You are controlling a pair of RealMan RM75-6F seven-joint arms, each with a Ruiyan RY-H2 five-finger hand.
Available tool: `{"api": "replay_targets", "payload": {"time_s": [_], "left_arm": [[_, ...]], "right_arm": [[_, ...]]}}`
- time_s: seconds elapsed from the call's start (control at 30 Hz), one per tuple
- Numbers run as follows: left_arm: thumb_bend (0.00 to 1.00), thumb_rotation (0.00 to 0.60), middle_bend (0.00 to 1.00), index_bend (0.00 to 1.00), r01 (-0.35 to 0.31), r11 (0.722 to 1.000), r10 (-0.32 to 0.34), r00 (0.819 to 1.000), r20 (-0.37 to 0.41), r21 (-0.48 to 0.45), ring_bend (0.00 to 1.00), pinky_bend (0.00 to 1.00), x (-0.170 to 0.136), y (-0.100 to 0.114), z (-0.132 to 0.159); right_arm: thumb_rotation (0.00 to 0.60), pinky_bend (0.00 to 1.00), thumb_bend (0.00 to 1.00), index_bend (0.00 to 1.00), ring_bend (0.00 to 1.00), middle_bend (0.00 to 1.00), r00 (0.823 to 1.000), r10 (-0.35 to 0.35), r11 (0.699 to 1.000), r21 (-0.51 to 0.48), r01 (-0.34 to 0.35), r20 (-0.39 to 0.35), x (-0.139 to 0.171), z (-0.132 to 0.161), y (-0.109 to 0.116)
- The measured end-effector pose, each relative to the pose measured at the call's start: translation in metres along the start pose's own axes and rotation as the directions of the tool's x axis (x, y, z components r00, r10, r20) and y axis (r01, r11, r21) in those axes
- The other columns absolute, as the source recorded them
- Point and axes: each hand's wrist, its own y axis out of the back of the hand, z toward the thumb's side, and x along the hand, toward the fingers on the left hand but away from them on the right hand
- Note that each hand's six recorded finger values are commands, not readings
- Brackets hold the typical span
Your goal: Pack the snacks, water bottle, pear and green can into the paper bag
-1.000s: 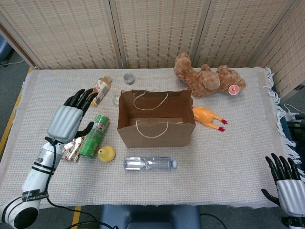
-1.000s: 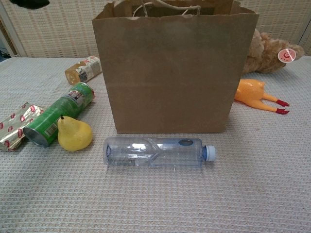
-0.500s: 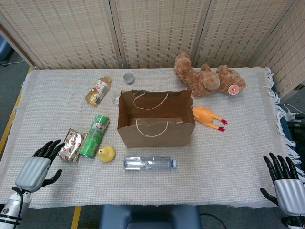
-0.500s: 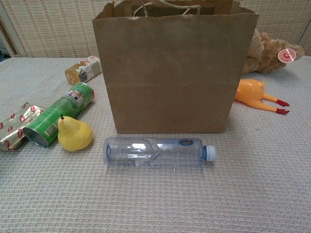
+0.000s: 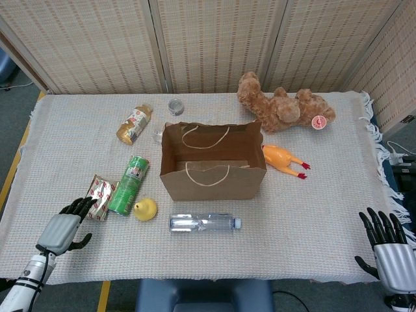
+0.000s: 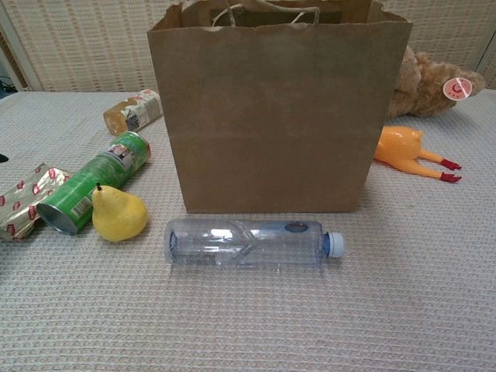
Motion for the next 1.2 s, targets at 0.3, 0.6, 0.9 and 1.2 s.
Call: {"api": "replay_targets", "payload": {"time_s": [0.3,0.6,0.9,1.2], "left_arm": [[0.38,0.600,0.00,0.00,0.053,0.989,-0.055,0.998,0.015,0.135,0.00,0.12,0.046,-0.012,0.007],[0.37,0.600,0.00,0.00,0.120,0.971,-0.119,0.993,-0.016,0.209,0.00,0.08,0.070,-0.020,0.002],[0.37,0.600,0.00,0.00,0.143,0.961,-0.131,0.989,-0.065,0.238,0.00,0.06,0.076,-0.023,-0.015],[0.37,0.600,0.00,0.00,0.154,0.958,-0.138,0.987,-0.082,0.242,0.00,0.08,0.084,-0.033,-0.021]], "right_arm": [[0.600,0.00,0.00,0.00,0.00,0.00,1.000,0.000,1.000,-0.002,0.000,0.006,0.000,-0.001,0.000],[0.600,0.00,0.00,0.00,0.00,0.00,1.000,0.002,1.000,-0.004,-0.002,0.017,0.001,-0.002,0.000],[0.600,0.00,0.00,0.00,0.00,0.00,1.000,-0.001,1.000,0.000,0.001,0.025,0.003,-0.003,0.000],[0.600,0.00,0.00,0.00,0.00,0.00,1.000,-0.002,1.000,0.007,0.001,0.027,0.003,-0.003,0.000]]}}
